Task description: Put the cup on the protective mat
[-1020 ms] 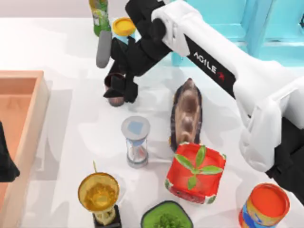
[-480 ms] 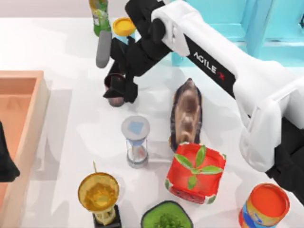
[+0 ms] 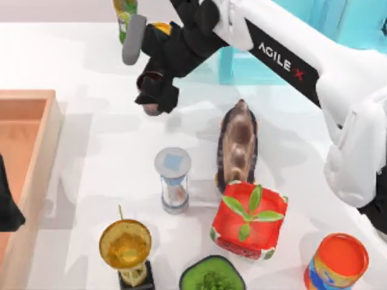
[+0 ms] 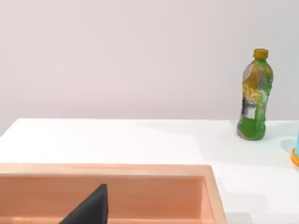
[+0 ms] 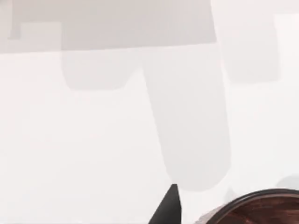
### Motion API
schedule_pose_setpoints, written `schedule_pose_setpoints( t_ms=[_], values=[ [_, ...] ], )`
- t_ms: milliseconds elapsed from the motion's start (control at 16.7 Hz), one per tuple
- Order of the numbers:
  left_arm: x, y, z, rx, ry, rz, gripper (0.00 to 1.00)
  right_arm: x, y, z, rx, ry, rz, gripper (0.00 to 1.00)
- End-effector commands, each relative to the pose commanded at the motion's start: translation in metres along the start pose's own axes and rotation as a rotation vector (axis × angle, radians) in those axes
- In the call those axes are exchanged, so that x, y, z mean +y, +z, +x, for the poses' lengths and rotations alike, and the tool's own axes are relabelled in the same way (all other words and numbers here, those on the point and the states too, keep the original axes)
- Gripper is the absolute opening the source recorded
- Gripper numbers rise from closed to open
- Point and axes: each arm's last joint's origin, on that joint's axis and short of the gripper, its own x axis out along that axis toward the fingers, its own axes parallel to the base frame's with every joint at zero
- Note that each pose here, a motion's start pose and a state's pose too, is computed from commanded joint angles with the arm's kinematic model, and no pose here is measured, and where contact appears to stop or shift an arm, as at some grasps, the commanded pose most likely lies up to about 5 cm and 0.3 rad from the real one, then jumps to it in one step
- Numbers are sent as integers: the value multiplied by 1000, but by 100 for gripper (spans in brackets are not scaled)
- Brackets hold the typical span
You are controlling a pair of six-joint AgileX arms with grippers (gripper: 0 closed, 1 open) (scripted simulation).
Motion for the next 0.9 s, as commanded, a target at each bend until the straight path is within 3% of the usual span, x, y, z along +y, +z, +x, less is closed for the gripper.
schedule_pose_setpoints(
  t_ms=[180, 360, 660, 900],
  values=[
    [0, 0, 0, 0, 0, 0, 100, 1, 7, -57, 27, -121, 69, 0],
    [0, 0, 0, 0, 0, 0, 100, 15, -11, -122, 70, -251, 203, 0],
    [0, 0, 0, 0, 0, 0, 100, 79, -93, -211, 138, -467, 534, 0],
    [0, 0, 0, 0, 0, 0, 100, 154, -170, -247, 144, -635, 826, 0]
  ],
)
